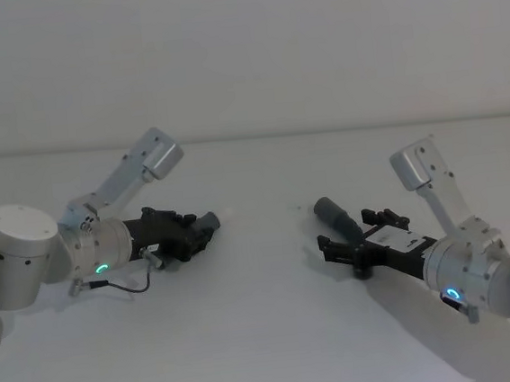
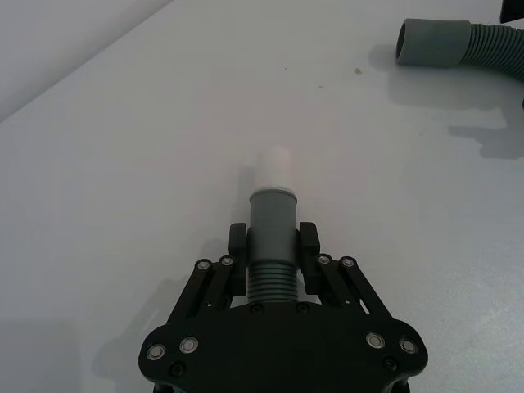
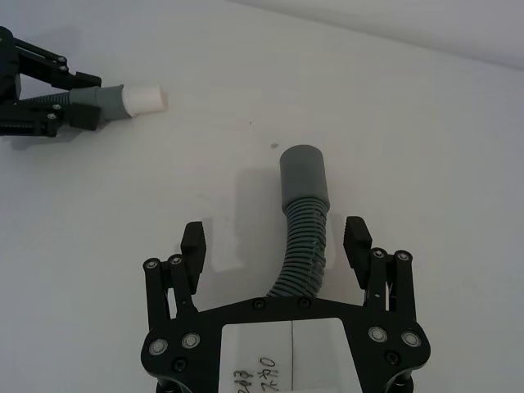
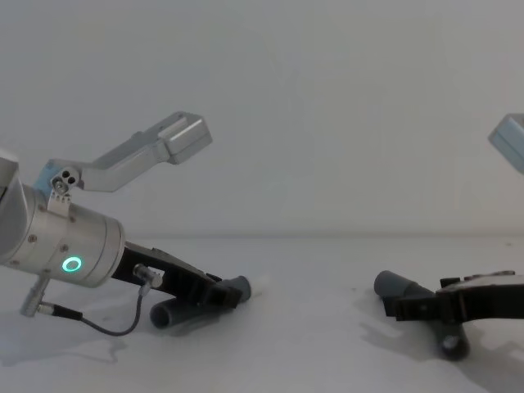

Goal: Use both hands to pick up one end of the pipe from the table, align the ends, and insert them.

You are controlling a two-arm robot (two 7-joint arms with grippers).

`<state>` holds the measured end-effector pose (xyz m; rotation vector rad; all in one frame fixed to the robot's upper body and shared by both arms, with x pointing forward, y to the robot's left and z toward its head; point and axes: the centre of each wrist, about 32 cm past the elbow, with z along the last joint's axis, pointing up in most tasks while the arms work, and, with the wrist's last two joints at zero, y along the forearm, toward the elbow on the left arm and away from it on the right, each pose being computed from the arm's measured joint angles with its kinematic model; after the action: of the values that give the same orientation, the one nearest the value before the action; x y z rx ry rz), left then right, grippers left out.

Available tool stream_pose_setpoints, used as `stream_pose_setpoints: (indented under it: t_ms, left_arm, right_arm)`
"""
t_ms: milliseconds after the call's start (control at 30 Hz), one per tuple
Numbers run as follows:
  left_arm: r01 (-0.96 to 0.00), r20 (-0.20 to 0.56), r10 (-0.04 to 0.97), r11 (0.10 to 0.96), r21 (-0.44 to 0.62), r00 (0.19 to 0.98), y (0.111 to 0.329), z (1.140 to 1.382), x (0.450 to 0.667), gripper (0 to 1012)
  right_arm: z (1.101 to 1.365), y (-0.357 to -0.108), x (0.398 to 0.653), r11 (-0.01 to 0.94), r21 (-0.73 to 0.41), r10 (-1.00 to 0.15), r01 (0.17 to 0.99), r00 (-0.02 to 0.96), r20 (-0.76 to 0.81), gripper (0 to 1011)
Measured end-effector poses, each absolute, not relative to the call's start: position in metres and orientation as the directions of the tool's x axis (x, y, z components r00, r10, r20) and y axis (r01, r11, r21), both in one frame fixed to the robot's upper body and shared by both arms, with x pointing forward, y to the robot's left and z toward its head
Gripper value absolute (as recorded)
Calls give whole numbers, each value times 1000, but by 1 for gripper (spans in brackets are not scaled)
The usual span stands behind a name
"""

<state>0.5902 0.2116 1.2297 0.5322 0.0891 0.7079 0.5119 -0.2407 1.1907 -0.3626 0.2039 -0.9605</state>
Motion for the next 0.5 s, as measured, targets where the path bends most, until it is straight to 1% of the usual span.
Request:
stream_pose_setpoints:
  t_ms: [500]
  left_arm:
    - [-596, 98, 640, 633, 494, 762, 212, 1230, 590, 365]
  right_arm:
    - [1185, -238, 519, 532, -402, -820, 745, 571, -27, 1001]
